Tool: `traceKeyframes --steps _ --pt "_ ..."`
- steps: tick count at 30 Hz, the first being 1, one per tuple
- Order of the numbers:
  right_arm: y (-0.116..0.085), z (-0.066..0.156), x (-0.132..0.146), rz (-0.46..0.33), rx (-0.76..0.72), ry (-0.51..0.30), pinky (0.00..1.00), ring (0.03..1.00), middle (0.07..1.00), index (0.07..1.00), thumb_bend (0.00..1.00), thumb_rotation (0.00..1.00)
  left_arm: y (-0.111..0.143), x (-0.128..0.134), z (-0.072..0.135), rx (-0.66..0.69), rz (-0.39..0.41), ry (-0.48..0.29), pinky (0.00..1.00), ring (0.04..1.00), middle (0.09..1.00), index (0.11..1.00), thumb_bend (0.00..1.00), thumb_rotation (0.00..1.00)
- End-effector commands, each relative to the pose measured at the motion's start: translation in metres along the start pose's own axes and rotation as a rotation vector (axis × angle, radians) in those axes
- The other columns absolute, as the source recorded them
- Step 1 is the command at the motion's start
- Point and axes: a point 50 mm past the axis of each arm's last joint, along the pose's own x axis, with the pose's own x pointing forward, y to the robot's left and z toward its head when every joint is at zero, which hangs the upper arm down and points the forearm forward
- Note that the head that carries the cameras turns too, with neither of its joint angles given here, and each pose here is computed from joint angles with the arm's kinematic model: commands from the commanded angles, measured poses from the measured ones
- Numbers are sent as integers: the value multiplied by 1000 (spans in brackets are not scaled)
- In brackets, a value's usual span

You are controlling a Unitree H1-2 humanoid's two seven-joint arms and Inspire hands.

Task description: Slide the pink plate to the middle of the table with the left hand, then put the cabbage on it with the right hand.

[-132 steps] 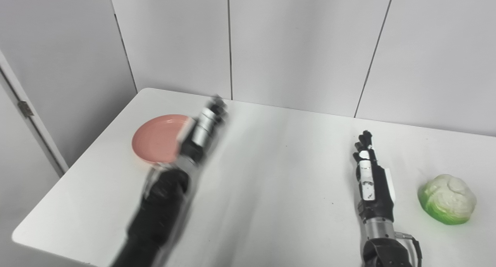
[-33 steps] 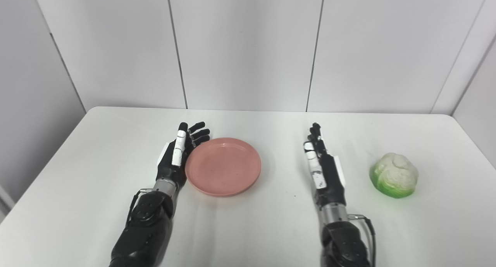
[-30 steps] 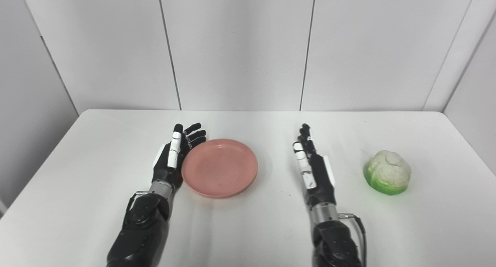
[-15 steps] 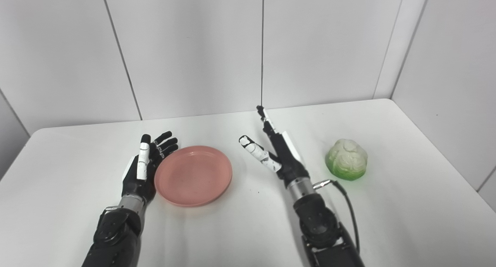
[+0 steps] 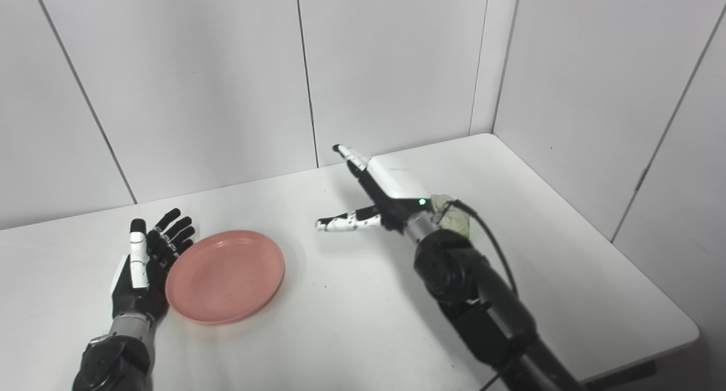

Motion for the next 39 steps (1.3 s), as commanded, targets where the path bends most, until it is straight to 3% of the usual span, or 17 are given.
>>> traceKeyframes --steps 1,4,8,12,15,23,30,35,36,39 --pt "-35 3 6 -74 -75 -2 941 935 946 955 887 599 10 -14 -19 -27 10 25 888 854 825 805 814 979" --pt "-46 -11 1 -56 -157 38 989 960 958 962 917 537 9 -13 -19 -32 1 24 889 853 825 805 813 978" --pt "-52 -19 -2 -47 -199 65 1000 974 966 964 954 530 8 -11 -20 -17 1 24 873 849 820 798 826 978" --pt "-61 -37 -7 2 -241 145 1000 985 973 973 981 490 6 -11 -19 -27 -2 22 880 854 824 804 814 975" --pt "-61 -42 -9 10 -261 158 1000 987 974 974 985 477 6 -12 -20 -28 -1 20 883 856 826 808 811 976" --pt "-58 -62 -18 44 -295 203 1000 972 951 967 1000 579 6 -13 -21 -28 3 18 891 853 825 805 807 979" --pt "-51 -73 -19 111 -213 276 1000 978 968 979 1000 542 5 -15 -22 -36 3 27 889 856 829 812 798 974" --pt "-45 -81 -19 132 -185 312 958 935 946 949 1000 480 5 -16 -21 -40 4 24 902 857 826 808 790 976" --pt "-42 -83 -19 139 -173 323 897 921 943 943 1000 456 5 -16 -21 -44 3 25 898 858 827 807 786 977" --pt "-39 -87 -19 149 -157 336 847 911 941 939 1000 437 5 -16 -22 -49 2 27 895 859 828 807 784 977"
